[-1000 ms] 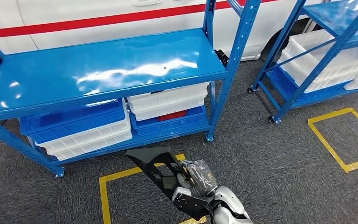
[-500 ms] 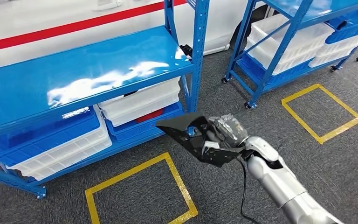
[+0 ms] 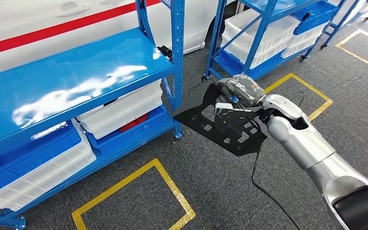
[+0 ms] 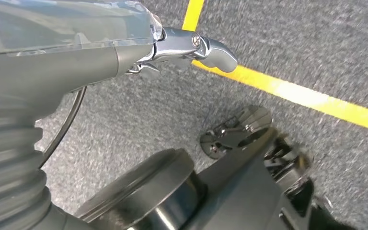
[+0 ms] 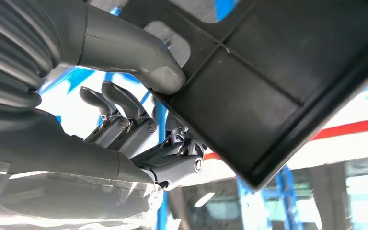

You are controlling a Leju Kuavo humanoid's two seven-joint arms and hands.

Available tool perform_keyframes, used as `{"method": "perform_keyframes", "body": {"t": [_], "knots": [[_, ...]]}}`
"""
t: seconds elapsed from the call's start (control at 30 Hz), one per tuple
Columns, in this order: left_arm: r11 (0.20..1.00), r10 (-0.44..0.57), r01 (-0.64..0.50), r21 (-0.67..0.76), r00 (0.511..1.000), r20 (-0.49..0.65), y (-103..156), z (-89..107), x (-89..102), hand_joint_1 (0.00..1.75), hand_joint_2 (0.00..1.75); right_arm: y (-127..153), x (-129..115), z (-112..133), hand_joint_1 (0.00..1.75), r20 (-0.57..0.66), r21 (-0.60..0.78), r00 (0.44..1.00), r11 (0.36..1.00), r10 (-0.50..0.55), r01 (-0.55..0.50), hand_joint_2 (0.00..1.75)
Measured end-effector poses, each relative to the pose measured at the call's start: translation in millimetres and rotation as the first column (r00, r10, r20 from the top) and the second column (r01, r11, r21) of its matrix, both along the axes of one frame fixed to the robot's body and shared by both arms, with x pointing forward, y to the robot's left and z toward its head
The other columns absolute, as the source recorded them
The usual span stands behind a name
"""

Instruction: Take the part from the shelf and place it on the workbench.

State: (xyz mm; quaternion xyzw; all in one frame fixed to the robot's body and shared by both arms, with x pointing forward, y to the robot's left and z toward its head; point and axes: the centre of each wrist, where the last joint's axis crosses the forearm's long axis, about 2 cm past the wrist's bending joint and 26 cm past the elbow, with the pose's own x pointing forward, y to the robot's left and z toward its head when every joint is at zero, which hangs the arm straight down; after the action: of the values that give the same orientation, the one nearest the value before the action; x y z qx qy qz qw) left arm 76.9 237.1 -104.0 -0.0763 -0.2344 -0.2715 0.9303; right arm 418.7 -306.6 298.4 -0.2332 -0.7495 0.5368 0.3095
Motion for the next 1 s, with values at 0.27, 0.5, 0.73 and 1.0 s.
{"method": "perform_keyframes", "body": {"t": [0.27,0.5,0.73,1.0], "knots": [[1.000,0.001,-0.001,0.005,1.000,-0.004,0,-0.8,-4.6,0.00,1.75,1,2,19,1.75,0.027,-0.063,0.999,0.998,0.019,-0.017,1.75],[1.000,0.001,-0.001,0.004,1.000,-0.001,1,-0.8,-4.2,0.00,1.75,5,3,39,1.75,0.045,-0.070,0.999,0.998,0.013,-0.010,1.75],[1.000,0.001,-0.001,-0.002,1.000,-0.007,1,-1.0,-4.8,0.00,1.75,3,1,50,1.75,0.033,-0.063,0.999,0.998,0.020,-0.018,1.75],[1.000,0.004,-0.004,0.000,1.000,-0.007,2,-0.9,-4.0,0.00,1.75,-12,0,58,1.75,0.047,-0.091,0.999,0.996,0.004,0.001,1.75]]}}
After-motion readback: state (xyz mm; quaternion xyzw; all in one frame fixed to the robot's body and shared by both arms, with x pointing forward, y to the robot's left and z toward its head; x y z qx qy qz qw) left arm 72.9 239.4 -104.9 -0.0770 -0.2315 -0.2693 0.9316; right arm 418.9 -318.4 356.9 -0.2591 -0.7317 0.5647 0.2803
